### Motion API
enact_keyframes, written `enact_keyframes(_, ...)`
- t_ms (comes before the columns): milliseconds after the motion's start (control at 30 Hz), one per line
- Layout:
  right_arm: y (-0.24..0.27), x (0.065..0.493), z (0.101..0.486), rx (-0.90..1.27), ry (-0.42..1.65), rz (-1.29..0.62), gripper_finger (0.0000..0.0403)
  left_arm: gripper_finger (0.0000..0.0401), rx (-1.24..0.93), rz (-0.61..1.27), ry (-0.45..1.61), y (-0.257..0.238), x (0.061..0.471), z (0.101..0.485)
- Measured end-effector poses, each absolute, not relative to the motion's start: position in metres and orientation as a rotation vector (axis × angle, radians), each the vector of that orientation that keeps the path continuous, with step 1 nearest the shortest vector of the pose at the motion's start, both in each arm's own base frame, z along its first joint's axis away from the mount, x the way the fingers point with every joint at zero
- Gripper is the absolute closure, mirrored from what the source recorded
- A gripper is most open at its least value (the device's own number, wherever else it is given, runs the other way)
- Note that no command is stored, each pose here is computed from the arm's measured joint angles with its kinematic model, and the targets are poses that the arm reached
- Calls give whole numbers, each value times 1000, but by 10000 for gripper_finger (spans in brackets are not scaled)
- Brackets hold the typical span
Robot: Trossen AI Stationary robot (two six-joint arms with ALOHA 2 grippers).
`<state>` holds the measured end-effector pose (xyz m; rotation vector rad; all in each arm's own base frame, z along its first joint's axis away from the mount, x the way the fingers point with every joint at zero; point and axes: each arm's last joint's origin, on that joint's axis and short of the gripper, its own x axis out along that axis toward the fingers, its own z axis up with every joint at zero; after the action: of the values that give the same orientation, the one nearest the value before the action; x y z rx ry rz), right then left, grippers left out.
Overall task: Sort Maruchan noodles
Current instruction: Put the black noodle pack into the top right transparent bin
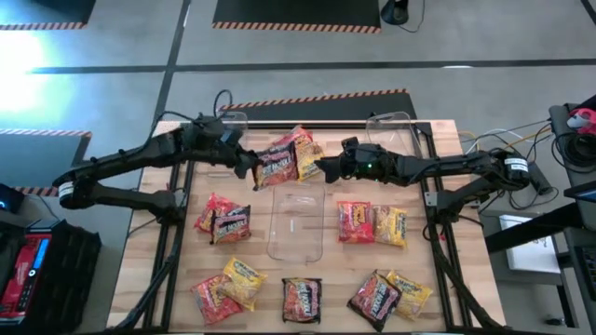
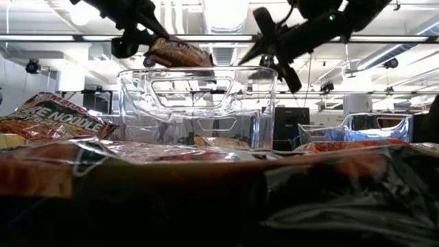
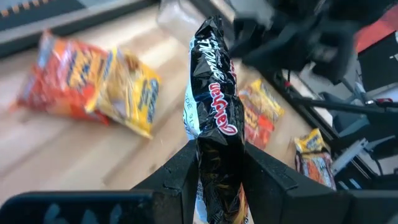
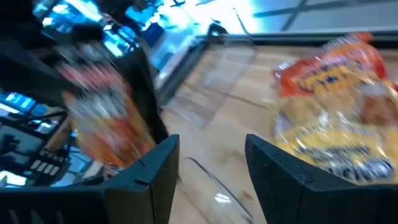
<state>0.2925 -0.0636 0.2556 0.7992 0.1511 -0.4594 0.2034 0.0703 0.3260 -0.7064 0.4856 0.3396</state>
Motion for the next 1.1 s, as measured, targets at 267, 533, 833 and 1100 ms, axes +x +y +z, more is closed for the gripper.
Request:
enact_keyframes(267,-73,301,299,727,193,-270,218,310,-711,260,496,61,209,315)
enact_keyframes(533,-84,299,348,766,377,-28,176,310,-764,67,546,57,220,310)
enact_keyframes(833,-80,304,360,773,548,112,160,310,-758,-93,501,49,246,307)
enact_keyframes(1100,-75,315,347,817,622,215,170,310,-783,-177,500,38,270,299)
